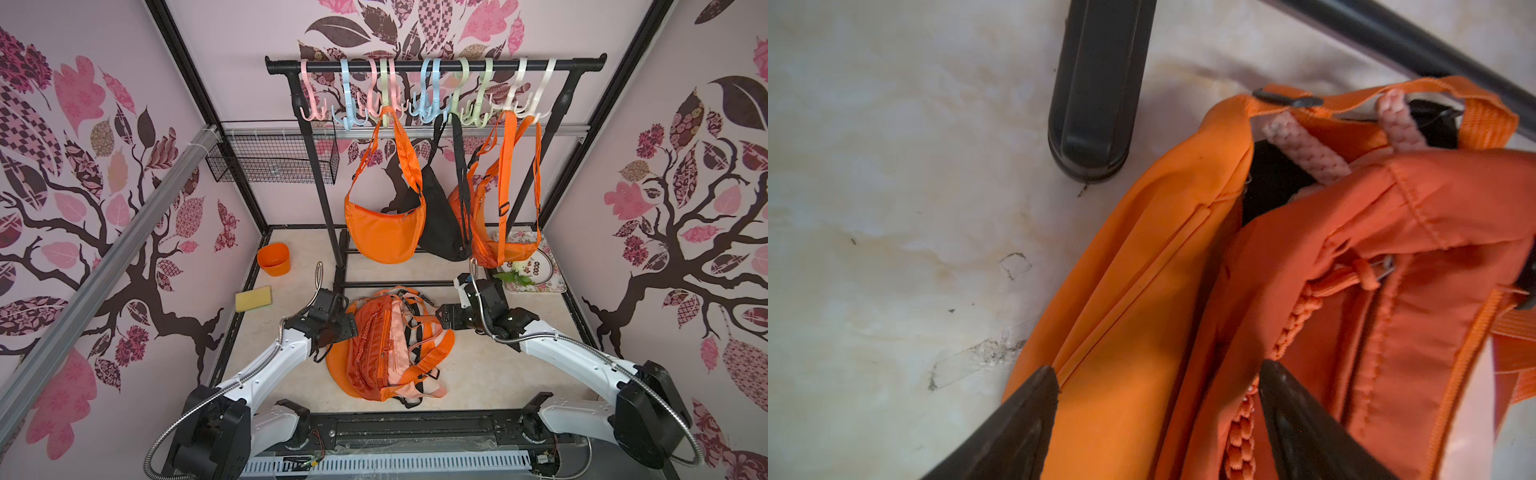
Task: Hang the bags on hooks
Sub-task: Pick up the bag from the bag.
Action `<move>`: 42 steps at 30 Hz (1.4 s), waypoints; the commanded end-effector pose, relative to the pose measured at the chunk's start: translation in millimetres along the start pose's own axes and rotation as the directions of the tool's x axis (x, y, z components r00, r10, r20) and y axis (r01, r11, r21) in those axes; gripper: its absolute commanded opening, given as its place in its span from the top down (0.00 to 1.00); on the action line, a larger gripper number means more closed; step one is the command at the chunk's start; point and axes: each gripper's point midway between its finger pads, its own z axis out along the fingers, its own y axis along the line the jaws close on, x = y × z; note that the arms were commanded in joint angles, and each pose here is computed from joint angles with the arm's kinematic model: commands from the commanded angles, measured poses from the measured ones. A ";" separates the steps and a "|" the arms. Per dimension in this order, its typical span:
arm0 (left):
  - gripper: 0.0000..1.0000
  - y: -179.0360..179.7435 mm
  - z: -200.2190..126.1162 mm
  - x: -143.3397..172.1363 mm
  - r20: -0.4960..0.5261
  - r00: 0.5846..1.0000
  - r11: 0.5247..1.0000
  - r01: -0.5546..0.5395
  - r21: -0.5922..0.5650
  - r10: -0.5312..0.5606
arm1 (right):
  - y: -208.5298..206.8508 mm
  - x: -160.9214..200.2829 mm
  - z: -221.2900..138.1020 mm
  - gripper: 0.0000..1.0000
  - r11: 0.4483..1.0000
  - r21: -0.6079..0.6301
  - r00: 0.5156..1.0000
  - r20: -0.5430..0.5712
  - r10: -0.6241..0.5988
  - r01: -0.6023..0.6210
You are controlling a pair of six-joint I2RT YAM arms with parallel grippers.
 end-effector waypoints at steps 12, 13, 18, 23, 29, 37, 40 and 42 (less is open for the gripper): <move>0.59 -17.5 21.4 18.5 -0.041 0.998 0.999 -0.037 0.007 0.037 | 2.1 -20.6 -12.3 0.14 1.000 0.023 0.999 0.052 -0.005 0.004; 0.73 -18.5 17.5 14.9 -0.026 0.999 0.999 -0.043 0.004 0.043 | 1.7 -22.4 -14.4 0.14 1.000 0.027 0.998 0.060 -0.007 0.005; 1.00 -19.9 -8.9 -8.0 0.064 0.995 0.997 -0.077 -0.018 0.078 | -6.5 -26.2 -21.3 0.13 0.999 0.055 0.996 0.085 -0.004 -0.001; 1.00 -51.9 -45.9 -27.6 0.147 0.985 0.986 -0.111 0.127 0.092 | -14.8 -28.2 -27.9 0.14 0.998 0.056 0.994 0.107 0.016 -0.022; 1.00 -91.0 -116.9 -58.4 0.314 0.946 0.935 -0.178 0.308 0.076 | -10.3 -28.8 -37.5 0.14 0.998 0.033 0.990 0.130 -0.048 0.044; 1.00 -113.5 -192.6 -81.0 0.445 0.892 0.880 -0.276 0.387 0.084 | 13.1 -16.5 -34.2 0.14 0.989 -0.113 0.993 0.090 -0.082 0.092; 1.00 -113.0 -207.7 -87.2 0.475 0.876 0.882 -0.292 0.370 0.091 | 15.6 -8.5 -26.0 0.14 0.987 -0.140 0.996 0.059 -0.072 0.080; 1.00 -110.2 -211.1 -89.1 0.484 0.870 0.889 -0.294 0.352 0.096 | 17.7 -2.6 -20.3 0.14 0.985 -0.160 0.997 0.033 -0.064 0.068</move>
